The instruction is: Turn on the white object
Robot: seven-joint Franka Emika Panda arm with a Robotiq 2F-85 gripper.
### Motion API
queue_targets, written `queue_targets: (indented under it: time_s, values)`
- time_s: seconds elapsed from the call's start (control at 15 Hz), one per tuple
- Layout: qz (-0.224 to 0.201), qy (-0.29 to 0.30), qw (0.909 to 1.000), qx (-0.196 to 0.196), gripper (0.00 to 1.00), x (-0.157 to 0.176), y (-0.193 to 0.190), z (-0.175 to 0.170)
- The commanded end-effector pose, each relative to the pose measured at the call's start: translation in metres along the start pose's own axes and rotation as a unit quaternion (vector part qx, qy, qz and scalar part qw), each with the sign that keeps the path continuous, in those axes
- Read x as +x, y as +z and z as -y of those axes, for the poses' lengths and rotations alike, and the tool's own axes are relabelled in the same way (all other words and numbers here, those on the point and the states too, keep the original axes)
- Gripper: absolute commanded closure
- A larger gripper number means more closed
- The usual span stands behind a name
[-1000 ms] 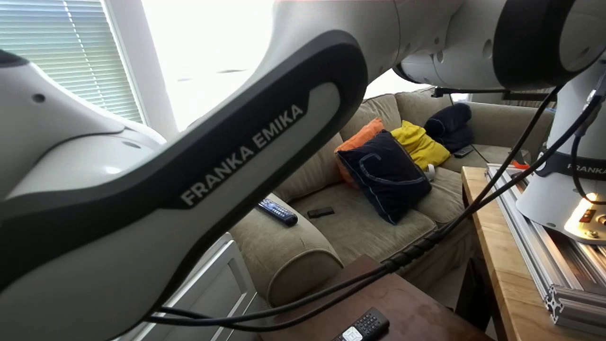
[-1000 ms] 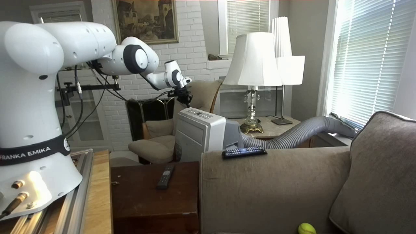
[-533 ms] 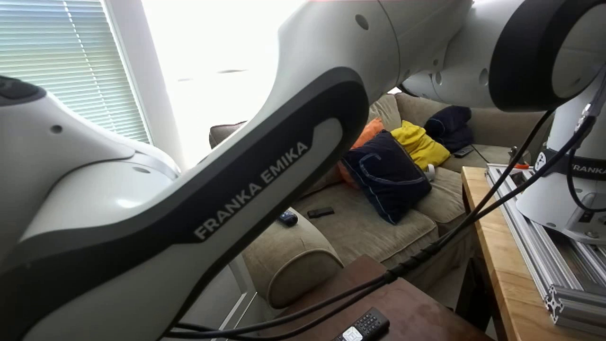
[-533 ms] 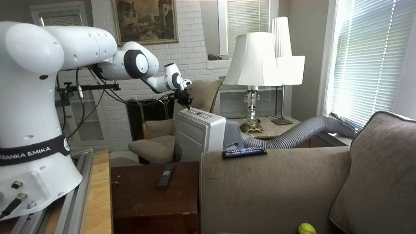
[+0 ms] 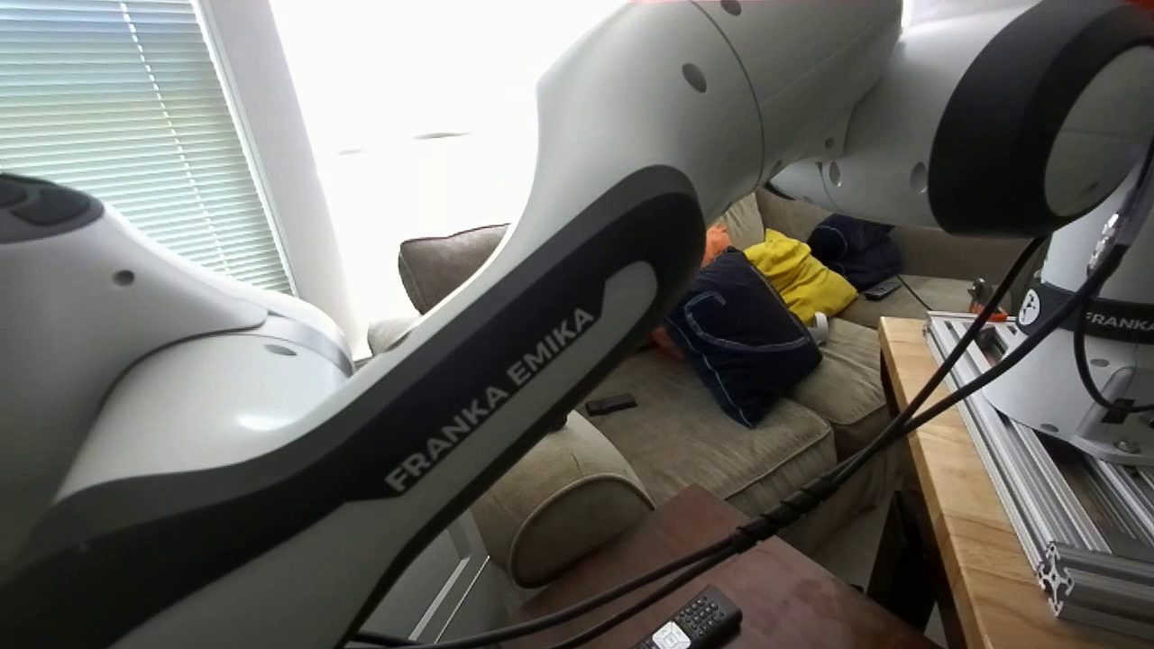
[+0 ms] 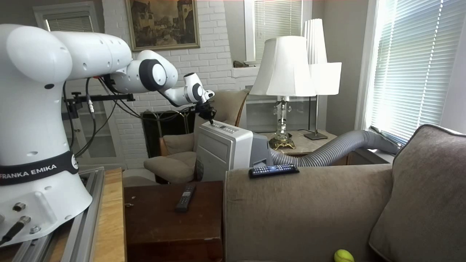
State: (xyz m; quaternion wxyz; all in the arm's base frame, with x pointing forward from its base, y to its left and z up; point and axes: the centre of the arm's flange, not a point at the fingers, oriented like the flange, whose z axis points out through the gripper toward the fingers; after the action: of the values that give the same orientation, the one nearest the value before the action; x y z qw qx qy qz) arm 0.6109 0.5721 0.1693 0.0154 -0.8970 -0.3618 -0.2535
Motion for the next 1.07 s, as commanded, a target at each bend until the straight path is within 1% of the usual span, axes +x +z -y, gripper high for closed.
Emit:
queue_targets:
  time_s: [0.0, 0.53, 1.0]
  values:
    - [-0.014, 0.001, 0.9999, -0.007, 1.0, 0.024, 0.03, 0.009]
    - [-0.015, -0.014, 0.9997, -0.013, 1.0, 0.027, 0.04, 0.016]
    - [0.0, -0.021, 0.9995, -0.022, 1.0, 0.032, 0.043, 0.018]
